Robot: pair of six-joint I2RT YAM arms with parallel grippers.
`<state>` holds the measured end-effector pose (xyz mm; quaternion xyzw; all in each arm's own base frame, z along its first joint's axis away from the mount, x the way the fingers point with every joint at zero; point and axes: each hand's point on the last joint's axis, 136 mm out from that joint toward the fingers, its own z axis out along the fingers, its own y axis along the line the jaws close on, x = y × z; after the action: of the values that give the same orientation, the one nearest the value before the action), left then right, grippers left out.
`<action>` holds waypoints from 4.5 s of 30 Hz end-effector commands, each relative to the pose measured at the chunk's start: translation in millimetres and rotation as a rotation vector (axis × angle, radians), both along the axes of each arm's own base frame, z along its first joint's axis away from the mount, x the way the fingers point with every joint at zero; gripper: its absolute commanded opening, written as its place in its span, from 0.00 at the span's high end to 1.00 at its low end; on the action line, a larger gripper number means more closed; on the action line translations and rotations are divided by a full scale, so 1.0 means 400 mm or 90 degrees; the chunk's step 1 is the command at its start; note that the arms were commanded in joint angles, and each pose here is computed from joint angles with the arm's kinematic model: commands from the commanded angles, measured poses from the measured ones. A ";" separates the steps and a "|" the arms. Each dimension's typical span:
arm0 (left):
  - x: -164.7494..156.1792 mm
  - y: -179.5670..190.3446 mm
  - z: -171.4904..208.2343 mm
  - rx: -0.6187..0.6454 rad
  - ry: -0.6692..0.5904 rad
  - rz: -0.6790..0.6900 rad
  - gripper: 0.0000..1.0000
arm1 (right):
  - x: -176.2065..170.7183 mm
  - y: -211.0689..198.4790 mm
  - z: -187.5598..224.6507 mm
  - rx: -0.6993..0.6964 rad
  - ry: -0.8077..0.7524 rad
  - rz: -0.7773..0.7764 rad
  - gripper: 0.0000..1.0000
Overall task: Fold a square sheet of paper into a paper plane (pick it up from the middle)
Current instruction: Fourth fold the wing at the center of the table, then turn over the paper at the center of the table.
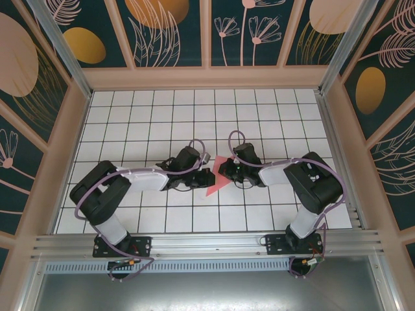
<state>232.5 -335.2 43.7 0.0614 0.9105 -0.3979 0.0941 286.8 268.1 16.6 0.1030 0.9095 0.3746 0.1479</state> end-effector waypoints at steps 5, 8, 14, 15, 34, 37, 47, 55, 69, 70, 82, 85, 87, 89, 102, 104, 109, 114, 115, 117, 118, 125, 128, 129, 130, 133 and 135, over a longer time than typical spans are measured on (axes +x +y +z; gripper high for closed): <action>-0.044 0.076 -0.138 0.093 0.049 0.028 0.96 | -0.036 -0.046 -0.074 -0.078 0.054 -0.015 0.93; -0.070 0.112 -0.164 0.117 0.059 0.032 0.98 | -0.013 -0.026 -0.023 -0.059 0.028 -0.008 0.92; -0.081 0.127 -0.176 0.129 0.062 0.031 1.00 | 0.018 0.014 0.105 -0.015 -0.039 0.015 0.91; -0.079 0.125 -0.175 0.127 0.061 0.030 1.00 | 0.016 0.024 0.116 -0.004 -0.044 0.018 0.91; -0.095 0.145 -0.194 0.150 0.069 0.024 1.00 | 0.030 -0.050 -0.057 -0.094 0.008 -0.020 0.94; -0.102 0.152 -0.196 0.151 0.071 0.026 1.00 | 0.070 -0.102 -0.064 -0.088 0.009 -0.050 0.94; -0.114 0.158 -0.189 0.145 0.071 0.021 1.00 | 0.174 -0.177 -0.023 -0.081 -0.022 -0.080 0.93; -0.125 0.156 -0.188 0.138 0.079 0.009 1.00 | 0.208 -0.171 0.024 -0.082 -0.042 -0.061 0.92; -0.069 0.066 -0.016 0.040 0.009 -0.017 0.92 | 0.062 -0.146 0.168 -0.001 -0.064 -0.076 0.66; -0.054 0.069 -0.004 0.052 -0.007 -0.009 0.91 | 0.045 -0.143 0.166 0.000 -0.061 -0.075 0.62; 0.046 0.098 0.012 0.161 -0.097 0.035 0.74 | -0.087 -0.127 0.091 0.009 0.026 -0.110 0.50; 0.056 0.093 0.009 0.163 -0.097 0.036 0.71 | -0.098 -0.116 0.085 0.025 0.037 -0.111 0.50; 0.060 0.090 0.006 0.164 -0.098 0.037 0.70 | -0.103 -0.110 0.078 0.026 0.043 -0.110 0.50; 0.062 0.087 0.002 0.166 -0.097 0.034 0.69 | -0.105 -0.112 0.072 0.022 0.049 -0.114 0.50; 0.069 0.080 -0.013 0.175 -0.094 0.028 0.67 | -0.121 -0.103 0.043 0.019 0.067 -0.109 0.53; 0.070 0.077 -0.014 0.173 -0.092 0.028 0.67 | -0.122 -0.103 0.040 0.016 0.069 -0.109 0.52; 0.066 0.071 -0.018 0.165 -0.082 0.026 0.65 | -0.123 -0.102 0.035 0.013 0.071 -0.112 0.52; 0.063 0.067 -0.022 0.160 -0.077 0.023 0.64 | -0.123 -0.098 0.040 0.015 0.071 -0.110 0.52; 0.061 0.067 -0.023 0.159 -0.075 0.022 0.63 | -0.124 -0.097 0.041 0.015 0.069 -0.109 0.52; 0.057 0.064 -0.026 0.157 -0.069 0.018 0.63 | -0.125 -0.095 0.042 0.016 0.069 -0.109 0.52; 0.056 0.064 -0.028 0.156 -0.068 0.017 0.63 | -0.126 -0.094 0.042 0.016 0.069 -0.109 0.52; 0.047 0.067 -0.059 0.168 -0.050 0.010 0.63 | -0.128 -0.084 0.039 0.019 0.073 -0.104 0.52; 0.044 0.066 -0.070 0.170 -0.042 0.008 0.63 | -0.129 -0.092 0.024 0.002 0.086 -0.113 0.51; 0.044 0.068 -0.075 0.173 -0.040 0.009 0.63 | -0.129 -0.090 0.022 0.001 0.087 -0.111 0.51; 0.043 0.068 -0.079 0.174 -0.038 0.007 0.63 | -0.129 -0.088 0.019 0.002 0.090 -0.110 0.51; 0.038 0.069 -0.089 0.177 -0.033 0.003 0.64 | -0.127 -0.078 0.021 0.008 0.089 -0.104 0.52; 0.036 0.068 -0.093 0.176 -0.029 0.001 0.65 | -0.124 -0.069 0.028 0.015 0.082 -0.099 0.52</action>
<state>250.4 -304.9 18.3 0.0780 0.9522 -0.2684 0.1230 234.2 231.5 27.9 0.2005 0.9040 0.3591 0.1165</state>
